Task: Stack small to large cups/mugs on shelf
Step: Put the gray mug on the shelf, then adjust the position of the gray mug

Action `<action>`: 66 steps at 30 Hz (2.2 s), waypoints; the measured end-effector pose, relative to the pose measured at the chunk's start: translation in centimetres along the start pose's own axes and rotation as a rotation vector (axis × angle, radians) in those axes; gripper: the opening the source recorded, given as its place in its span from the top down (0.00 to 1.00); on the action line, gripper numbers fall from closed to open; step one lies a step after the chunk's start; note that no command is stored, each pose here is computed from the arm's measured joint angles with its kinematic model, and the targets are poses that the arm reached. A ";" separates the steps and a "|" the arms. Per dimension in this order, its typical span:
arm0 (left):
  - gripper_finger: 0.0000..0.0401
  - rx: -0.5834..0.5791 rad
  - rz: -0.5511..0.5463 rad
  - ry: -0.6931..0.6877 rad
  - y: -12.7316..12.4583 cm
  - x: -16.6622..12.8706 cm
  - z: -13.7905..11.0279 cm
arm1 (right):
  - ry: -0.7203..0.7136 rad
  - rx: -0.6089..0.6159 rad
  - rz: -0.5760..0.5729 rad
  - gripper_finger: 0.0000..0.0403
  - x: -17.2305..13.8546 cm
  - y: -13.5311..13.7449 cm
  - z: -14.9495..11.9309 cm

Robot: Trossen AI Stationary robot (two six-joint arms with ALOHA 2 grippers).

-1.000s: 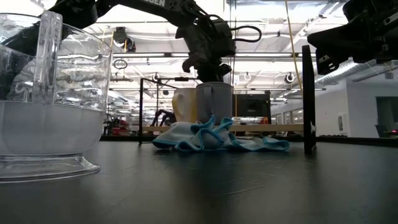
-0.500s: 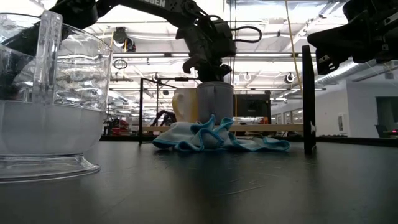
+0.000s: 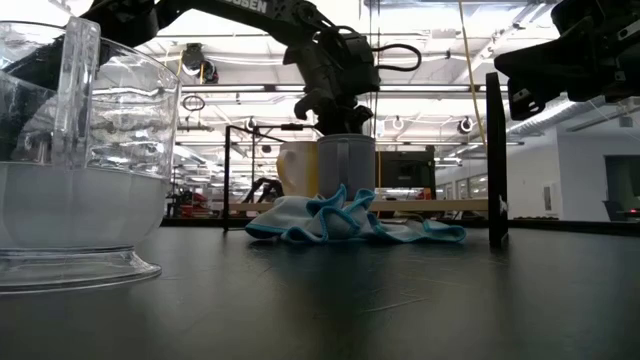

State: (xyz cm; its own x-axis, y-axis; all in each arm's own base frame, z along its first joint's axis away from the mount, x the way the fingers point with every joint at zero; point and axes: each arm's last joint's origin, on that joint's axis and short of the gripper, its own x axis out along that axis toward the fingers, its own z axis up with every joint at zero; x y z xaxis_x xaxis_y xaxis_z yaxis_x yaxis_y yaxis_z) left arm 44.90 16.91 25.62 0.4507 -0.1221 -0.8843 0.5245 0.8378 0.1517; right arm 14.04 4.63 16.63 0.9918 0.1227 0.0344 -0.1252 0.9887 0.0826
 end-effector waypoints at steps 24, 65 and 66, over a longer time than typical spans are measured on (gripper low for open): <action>0.63 0.090 0.130 -0.007 -2.3 -6.1 4.3 | 0.002 0.007 0.000 1.00 0.0 0.0 0.0; 1.00 -0.321 0.137 -0.763 -25.8 -9.6 -11.0 | 0.014 0.015 -0.001 1.00 0.0 0.0 -0.1; 1.00 -0.312 0.146 -0.799 -26.2 -9.1 -11.4 | 0.014 0.015 0.000 1.00 0.0 0.0 -0.1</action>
State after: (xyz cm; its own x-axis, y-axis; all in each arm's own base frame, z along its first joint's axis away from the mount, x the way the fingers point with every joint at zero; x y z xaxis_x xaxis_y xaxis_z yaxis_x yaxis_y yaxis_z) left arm 18.78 2.14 24.65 0.9313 -0.2409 -0.2731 0.2526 0.9676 0.0077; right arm 14.04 4.64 16.50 0.9921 0.1236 0.0207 -0.1250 0.9873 0.0978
